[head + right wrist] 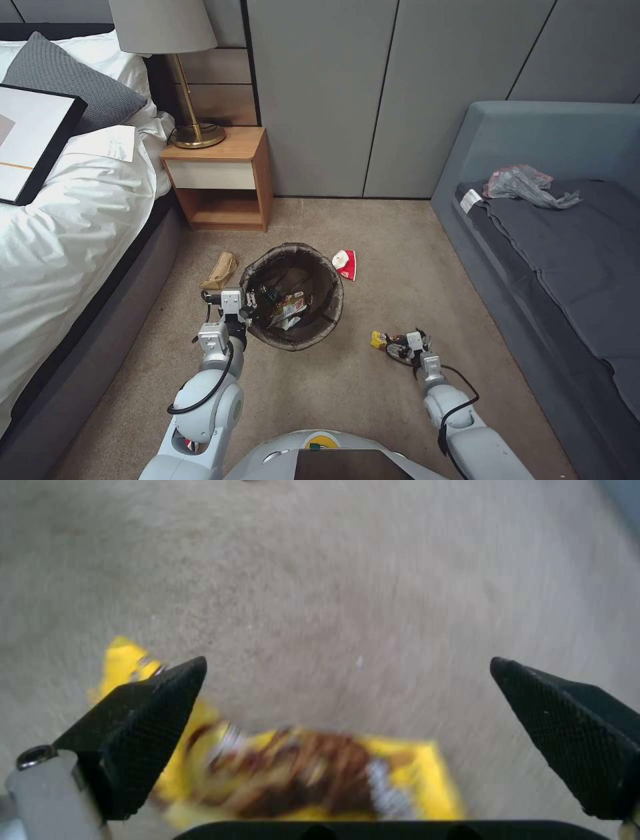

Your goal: Pick up the trash bin, then pick up the garbage from the floor and place it into the trash bin.

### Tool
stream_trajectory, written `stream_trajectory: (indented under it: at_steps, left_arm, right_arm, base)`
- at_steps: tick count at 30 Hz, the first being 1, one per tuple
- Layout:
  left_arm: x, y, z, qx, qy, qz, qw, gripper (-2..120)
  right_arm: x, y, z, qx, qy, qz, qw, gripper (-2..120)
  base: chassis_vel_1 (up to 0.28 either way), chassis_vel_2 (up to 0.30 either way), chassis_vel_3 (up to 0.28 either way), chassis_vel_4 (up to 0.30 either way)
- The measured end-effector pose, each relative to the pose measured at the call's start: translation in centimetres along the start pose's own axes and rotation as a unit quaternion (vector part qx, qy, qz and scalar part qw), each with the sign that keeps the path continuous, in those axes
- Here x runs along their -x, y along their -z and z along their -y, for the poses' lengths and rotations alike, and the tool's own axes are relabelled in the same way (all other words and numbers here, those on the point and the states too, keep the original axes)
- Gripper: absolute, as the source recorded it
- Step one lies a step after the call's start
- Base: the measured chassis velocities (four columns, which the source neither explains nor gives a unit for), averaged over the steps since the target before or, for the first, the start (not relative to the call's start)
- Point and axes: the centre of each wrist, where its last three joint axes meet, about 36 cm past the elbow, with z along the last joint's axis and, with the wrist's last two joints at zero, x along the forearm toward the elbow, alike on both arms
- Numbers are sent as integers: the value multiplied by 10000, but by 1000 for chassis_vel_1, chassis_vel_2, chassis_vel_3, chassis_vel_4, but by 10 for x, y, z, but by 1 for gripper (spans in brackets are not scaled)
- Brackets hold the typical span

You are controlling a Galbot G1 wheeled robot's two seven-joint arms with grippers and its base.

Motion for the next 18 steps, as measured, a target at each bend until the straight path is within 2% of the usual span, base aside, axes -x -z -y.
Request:
stream_trajectory:
  at_steps: [1, 2, 3, 4, 8, 10, 12, 18]
  left_arm:
    - [0, 0, 0, 0, 0, 0, 10000, 3]
    - [0, 1, -1, 2, 6, 10, 10000, 3]
    - [-1, 1, -1, 2, 8, 13, 10000, 3]
    - [-1, 1, -1, 2, 8, 13, 10000, 3]
    - [-1, 2, 0, -6, 6, 29, 10000, 3]
    - [-1, 2, 0, -7, 6, 32, 10000, 3]
    - [-2, 3, 0, -8, 9, 41, 10000, 3]
    - [-2, 3, -1, -4, 27, 51, 10000, 3]
  right_arm:
    - [0, 0, 0, 0, 0, 0, 10000, 100]
    - [-2, 1, 16, -640, 199, 109, 9977, 100]
    - [-2, 2, 23, -883, 299, 133, 9956, 100]
    - [-2, 2, 23, -883, 299, 133, 9956, 100]
    - [0, -1, 47, -1645, 741, 235, 9833, 100]
    - [0, -2, 50, -1739, 801, 227, 9812, 100]
    - [0, -10, 62, -2153, 1080, 173, 9704, 100]
    - [-6, -22, 67, -2391, 1322, 195, 9618, 100]
  base:
    - [0, 0, 0, 0]
    - [0, 0, 0, 0]
    - [0, 0, 0, 0]
    - [0, 0, 0, 0]
    - [0, 0, 0, 0]
    - [0, 0, 0, 0]
    - [0, 0, 0, 0]
    - [0, 0, 0, 0]
